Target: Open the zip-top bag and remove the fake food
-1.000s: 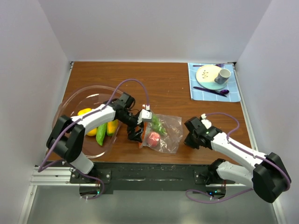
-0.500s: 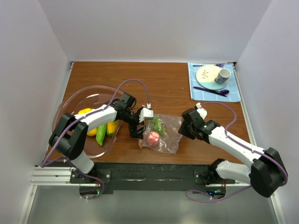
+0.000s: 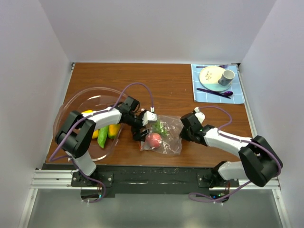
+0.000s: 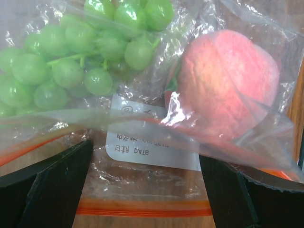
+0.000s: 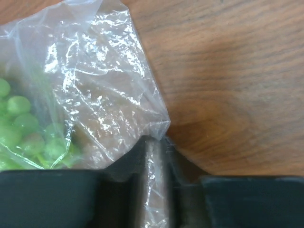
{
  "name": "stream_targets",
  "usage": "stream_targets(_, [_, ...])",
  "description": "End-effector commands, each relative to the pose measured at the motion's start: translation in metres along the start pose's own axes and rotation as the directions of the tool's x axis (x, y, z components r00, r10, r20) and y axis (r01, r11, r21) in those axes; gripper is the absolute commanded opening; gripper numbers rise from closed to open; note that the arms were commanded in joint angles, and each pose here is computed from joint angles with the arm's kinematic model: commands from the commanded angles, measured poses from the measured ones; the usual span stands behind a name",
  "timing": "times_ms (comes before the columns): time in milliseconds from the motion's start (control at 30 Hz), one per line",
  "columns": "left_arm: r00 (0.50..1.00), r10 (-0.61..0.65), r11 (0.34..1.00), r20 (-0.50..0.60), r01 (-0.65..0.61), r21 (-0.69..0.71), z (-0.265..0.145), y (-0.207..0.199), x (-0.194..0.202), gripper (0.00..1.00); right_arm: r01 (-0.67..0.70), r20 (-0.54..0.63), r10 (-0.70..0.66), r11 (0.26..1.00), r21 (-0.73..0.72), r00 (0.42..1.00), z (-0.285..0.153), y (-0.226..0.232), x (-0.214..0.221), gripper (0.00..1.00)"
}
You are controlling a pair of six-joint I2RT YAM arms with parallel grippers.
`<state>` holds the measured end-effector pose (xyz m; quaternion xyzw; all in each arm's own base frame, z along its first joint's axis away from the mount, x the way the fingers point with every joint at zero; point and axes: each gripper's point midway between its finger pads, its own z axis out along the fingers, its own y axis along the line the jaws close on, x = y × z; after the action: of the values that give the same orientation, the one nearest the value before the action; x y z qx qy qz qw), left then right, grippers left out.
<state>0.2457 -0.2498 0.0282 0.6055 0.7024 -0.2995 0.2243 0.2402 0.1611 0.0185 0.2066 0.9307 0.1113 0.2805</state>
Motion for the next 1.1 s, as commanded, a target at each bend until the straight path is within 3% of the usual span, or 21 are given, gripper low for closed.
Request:
stream_targets(0, [0.999, 0.002, 1.000, 0.054, -0.002, 0.014, 0.005, -0.001, -0.008, 1.00, -0.029, -0.014, 0.028, 0.998, -0.048, 1.000, 0.008, 0.000, 0.011, 0.00])
stream_targets(200, [0.987, -0.018, 0.994, 0.157, 0.000, 0.114, 0.006, -0.016, -0.034, 1.00, -0.040, 0.022, 0.039, 0.999, 0.003, 0.999, -0.006, -0.012, 0.002, 0.00])
stream_targets(367, [0.965, -0.093, 0.967, 0.246, 0.029, 0.253, 0.010, -0.030, -0.057, 1.00, -0.018, 0.184, 0.029, 0.998, -0.062, 0.983, -0.069, 0.005, -0.053, 0.00])
stream_targets(567, [0.942, -0.178, 0.914, 0.285, 0.051, 0.402, 0.015, -0.036, -0.078, 1.00, 0.043, 0.178, -0.034, 0.998, -0.050, 0.984, -0.117, 0.016, -0.075, 0.00])
stream_targets(800, [0.947, -0.083, 0.937, 0.311, -0.032, 0.348, 0.000, -0.037, -0.086, 1.00, 0.098, 0.220, -0.083, 0.993, -0.058, 0.972, -0.154, 0.035, -0.106, 0.00])
stream_targets(1067, [0.958, -0.065, 0.952, 0.279, -0.024, 0.304, 0.002, -0.042, -0.067, 1.00, 0.155, 0.230, -0.116, 0.974, -0.163, 0.966, -0.194, 0.082, -0.133, 0.00])
